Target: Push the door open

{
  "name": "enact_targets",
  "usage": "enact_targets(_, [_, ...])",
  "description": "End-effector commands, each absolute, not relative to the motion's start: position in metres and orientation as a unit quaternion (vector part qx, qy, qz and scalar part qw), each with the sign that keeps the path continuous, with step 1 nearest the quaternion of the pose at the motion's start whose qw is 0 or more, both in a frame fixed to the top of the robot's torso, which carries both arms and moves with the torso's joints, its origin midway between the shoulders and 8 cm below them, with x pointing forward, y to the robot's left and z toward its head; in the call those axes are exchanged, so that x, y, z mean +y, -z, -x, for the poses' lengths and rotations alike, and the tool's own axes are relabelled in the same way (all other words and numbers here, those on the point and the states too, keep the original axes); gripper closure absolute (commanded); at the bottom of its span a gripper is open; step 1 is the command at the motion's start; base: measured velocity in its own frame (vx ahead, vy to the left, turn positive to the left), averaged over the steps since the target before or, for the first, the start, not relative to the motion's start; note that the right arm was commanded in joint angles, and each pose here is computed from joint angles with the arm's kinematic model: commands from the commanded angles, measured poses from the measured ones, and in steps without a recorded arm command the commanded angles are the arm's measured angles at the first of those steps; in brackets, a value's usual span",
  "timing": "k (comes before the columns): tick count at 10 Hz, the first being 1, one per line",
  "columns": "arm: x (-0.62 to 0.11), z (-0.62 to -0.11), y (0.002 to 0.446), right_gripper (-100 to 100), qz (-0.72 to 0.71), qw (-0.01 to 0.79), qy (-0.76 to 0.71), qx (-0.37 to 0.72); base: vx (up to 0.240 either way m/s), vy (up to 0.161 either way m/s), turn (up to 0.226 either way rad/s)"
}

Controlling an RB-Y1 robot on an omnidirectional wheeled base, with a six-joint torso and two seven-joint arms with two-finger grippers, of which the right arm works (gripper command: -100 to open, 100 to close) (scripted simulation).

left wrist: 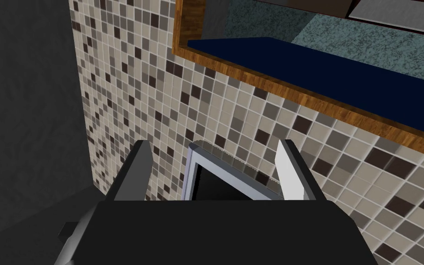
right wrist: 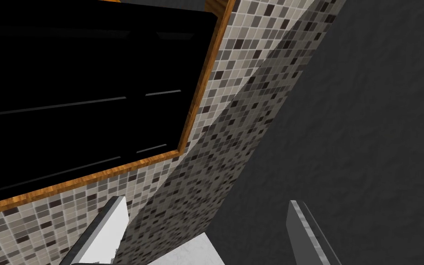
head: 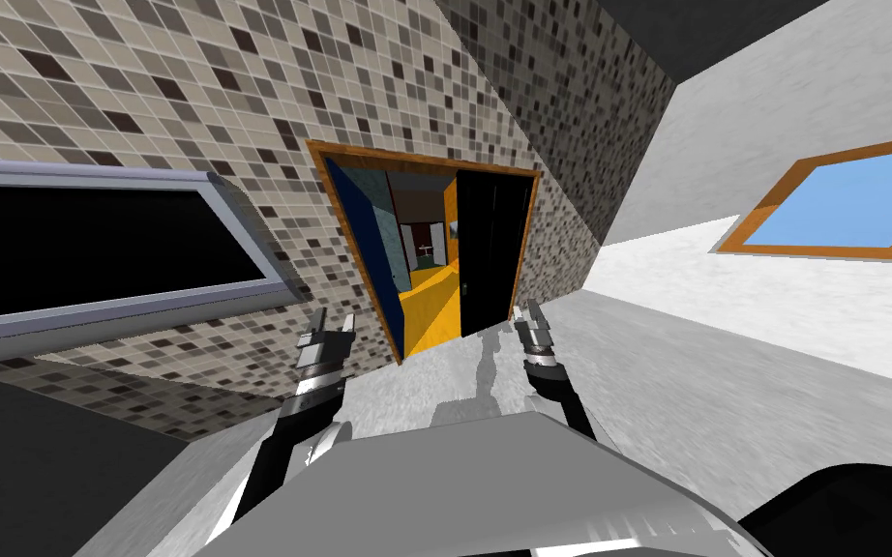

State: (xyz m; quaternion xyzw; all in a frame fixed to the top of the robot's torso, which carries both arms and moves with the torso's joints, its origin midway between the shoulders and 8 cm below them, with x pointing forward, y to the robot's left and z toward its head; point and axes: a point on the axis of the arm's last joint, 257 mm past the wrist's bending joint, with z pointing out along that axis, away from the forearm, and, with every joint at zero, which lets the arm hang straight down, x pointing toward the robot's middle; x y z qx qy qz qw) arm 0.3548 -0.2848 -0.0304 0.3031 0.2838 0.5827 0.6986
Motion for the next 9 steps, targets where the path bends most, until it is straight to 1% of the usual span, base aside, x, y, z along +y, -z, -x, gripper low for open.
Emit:
enact_targets(1, [-0.284,-0.36,0.04,-100,-0.306,0.694,-0.583,0.291,0.083,-0.01,0.006])
enact_targets(9, [-0.276,-0.391,0.091,-100,-0.321,0.667,-0.586,0.33,0.098,-0.022,0.007])
